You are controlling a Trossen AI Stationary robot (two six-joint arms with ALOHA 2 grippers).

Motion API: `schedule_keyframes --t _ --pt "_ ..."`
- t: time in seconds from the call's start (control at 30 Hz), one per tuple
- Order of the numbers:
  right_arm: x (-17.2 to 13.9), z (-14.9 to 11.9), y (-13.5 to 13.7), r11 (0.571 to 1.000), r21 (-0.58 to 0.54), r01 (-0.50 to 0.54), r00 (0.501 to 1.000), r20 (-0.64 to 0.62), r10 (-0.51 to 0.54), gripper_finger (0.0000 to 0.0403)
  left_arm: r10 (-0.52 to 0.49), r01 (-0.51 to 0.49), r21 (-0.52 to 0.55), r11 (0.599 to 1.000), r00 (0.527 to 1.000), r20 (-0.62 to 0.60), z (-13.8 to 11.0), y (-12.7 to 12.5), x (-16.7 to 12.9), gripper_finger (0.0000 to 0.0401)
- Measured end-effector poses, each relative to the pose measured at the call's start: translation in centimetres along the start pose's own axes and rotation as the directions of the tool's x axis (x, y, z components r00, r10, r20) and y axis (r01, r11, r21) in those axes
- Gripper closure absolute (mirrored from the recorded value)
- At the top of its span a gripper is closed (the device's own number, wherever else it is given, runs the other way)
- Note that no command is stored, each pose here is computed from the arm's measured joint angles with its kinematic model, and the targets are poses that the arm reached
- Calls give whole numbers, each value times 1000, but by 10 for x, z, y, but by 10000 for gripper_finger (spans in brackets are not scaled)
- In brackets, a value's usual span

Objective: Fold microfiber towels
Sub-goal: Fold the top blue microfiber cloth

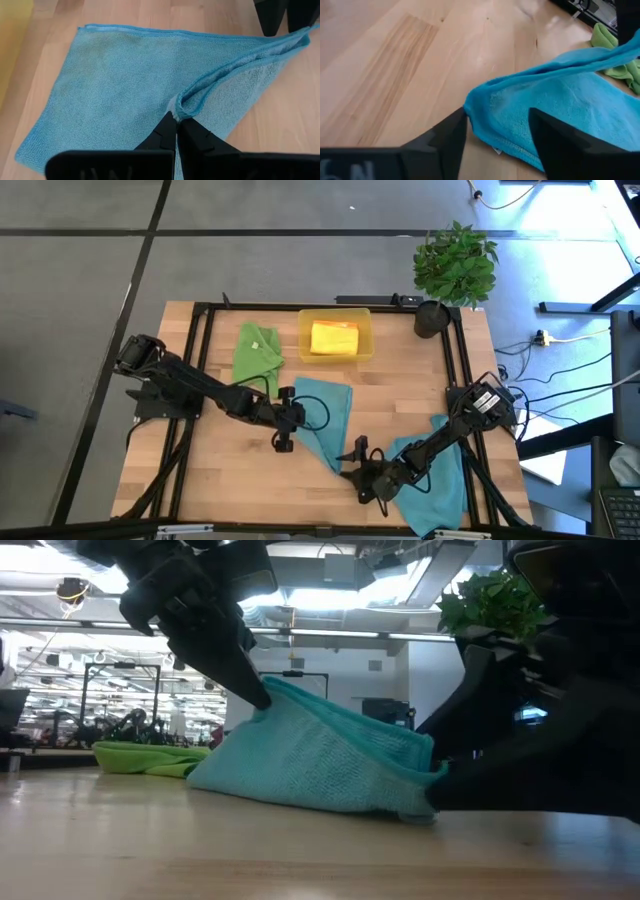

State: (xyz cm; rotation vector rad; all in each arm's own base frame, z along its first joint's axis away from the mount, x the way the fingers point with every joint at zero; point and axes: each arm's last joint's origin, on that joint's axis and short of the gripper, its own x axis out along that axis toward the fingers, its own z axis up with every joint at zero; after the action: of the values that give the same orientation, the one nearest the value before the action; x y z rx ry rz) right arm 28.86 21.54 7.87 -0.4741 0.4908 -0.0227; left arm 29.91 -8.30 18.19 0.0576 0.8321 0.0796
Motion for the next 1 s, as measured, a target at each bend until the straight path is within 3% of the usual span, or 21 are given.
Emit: schedule_keyframes --t 0.5,0.77,1.0 --pt "0 1 0 1000 9 10 1000 13 -10 390 -22 22 13 1000 1000 2 -2 -9 -3 401" --pt "-2 1 1 996 72 44 999 15 -45 399 -57 57 22 998 998 -32 -21 -53 -20 401" --pt "-9 30 19 994 109 -9 998 57 3 401 -101 100 47 994 994 29 -41 -99 -45 401"
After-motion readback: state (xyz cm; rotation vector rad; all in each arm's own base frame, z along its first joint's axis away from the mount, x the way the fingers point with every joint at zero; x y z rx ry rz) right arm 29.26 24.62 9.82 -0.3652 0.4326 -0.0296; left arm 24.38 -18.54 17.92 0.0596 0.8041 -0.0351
